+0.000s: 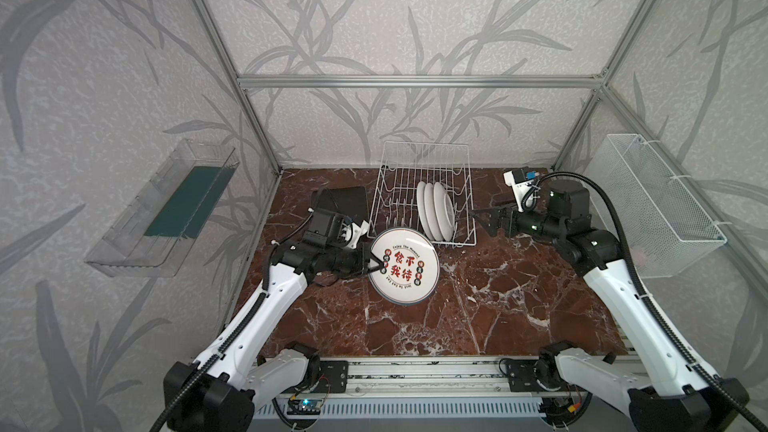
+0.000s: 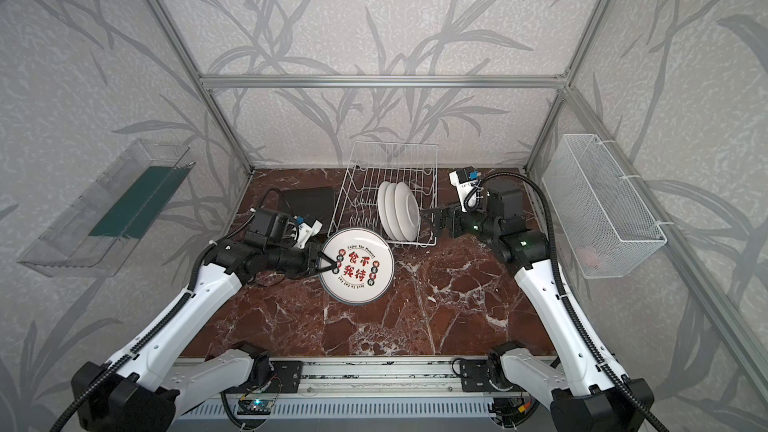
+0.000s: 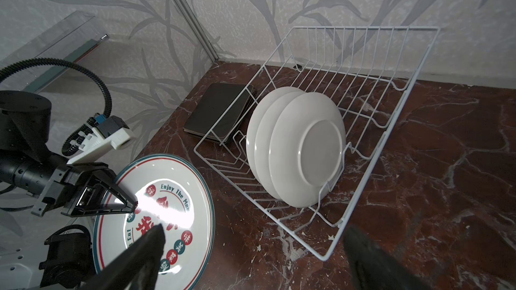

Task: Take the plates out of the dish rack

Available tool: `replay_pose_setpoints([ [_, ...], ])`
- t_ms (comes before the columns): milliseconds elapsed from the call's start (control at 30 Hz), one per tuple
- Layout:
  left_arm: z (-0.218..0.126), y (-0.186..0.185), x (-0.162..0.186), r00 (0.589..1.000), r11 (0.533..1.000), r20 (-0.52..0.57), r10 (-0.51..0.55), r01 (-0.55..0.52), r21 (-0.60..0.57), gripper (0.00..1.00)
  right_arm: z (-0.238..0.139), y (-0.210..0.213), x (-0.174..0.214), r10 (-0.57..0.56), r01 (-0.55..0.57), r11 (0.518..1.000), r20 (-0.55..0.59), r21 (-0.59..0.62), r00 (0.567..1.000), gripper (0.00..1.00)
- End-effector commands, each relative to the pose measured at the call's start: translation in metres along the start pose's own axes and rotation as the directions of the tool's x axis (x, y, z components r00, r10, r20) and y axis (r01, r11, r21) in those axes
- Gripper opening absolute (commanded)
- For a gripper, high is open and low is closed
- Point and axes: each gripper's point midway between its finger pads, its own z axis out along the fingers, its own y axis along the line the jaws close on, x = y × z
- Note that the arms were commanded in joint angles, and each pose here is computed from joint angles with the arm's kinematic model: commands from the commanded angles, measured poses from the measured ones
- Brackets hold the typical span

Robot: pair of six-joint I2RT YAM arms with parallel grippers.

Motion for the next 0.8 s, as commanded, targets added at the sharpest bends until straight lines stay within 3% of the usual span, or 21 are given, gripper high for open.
replay_pose_setpoints([
  [0,0.006,0.007,0.015,0.999,0.999,-0.025,-0.043,0.044,0.010,0.00,-0.002,0.001,0.000,-0.014,0.014,1.000,-0.002,-0.002,1.000,0.99],
  [300,0.040,0.042,0.017,0.991,0.991,-0.032,-0.129,0.128,-0.021,0.00,0.000,-0.001,0.005,-0.008,0.008,1.000,-0.016,0.002,1.000,0.99],
  [767,0.084,0.071,0.020,0.985,0.991,-0.115,-0.128,0.122,-0.058,0.06,0.004,0.006,0.001,0.017,-0.017,0.999,-0.001,-0.050,1.000,0.99],
])
